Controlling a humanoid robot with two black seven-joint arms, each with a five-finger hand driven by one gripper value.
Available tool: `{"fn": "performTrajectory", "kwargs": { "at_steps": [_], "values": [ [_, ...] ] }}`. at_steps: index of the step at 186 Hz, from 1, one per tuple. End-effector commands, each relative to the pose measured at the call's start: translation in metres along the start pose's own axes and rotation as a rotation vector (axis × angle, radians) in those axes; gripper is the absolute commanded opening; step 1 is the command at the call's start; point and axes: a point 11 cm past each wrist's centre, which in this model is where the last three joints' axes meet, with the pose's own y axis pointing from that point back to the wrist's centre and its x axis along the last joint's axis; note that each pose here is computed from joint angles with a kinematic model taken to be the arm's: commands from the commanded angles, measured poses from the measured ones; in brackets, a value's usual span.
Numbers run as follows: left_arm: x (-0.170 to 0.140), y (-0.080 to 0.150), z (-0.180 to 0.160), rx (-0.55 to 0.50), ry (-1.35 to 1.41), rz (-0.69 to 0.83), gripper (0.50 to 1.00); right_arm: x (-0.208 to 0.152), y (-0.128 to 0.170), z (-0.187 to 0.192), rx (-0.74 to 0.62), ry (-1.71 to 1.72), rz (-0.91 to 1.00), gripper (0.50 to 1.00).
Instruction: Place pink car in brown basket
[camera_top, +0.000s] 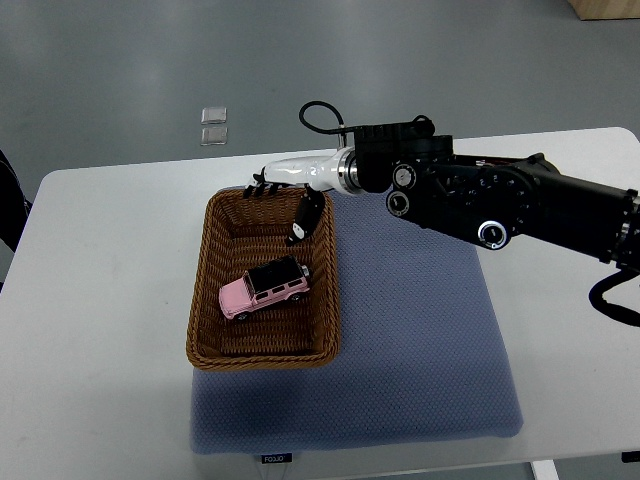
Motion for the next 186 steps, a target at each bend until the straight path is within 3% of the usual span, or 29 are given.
{"fn": "performTrajectory", "kwargs": {
  "at_steps": [1,51,109,186],
  "values": [
    [0.000,0.000,0.000,0.000,0.000,0.000,1.000,0.022,0.015,0.021,0.013,-0.172,0.083,0.897],
    [0.000,0.000,0.000,0.000,0.000,-0.001,1.000,0.045,0.060,0.106,0.065,-0.755,0.318,0.897],
    [0.000,0.000,0.000,0.000,0.000,-0.001,1.000,0.016,0.098,0.197,0.180,-1.365,0.646,0.897],
    [0.000,0.000,0.000,0.000,0.000,0.000,1.000,-0.006,0.114,0.237,0.322,-1.752,0.851,0.897]
  ]
}}
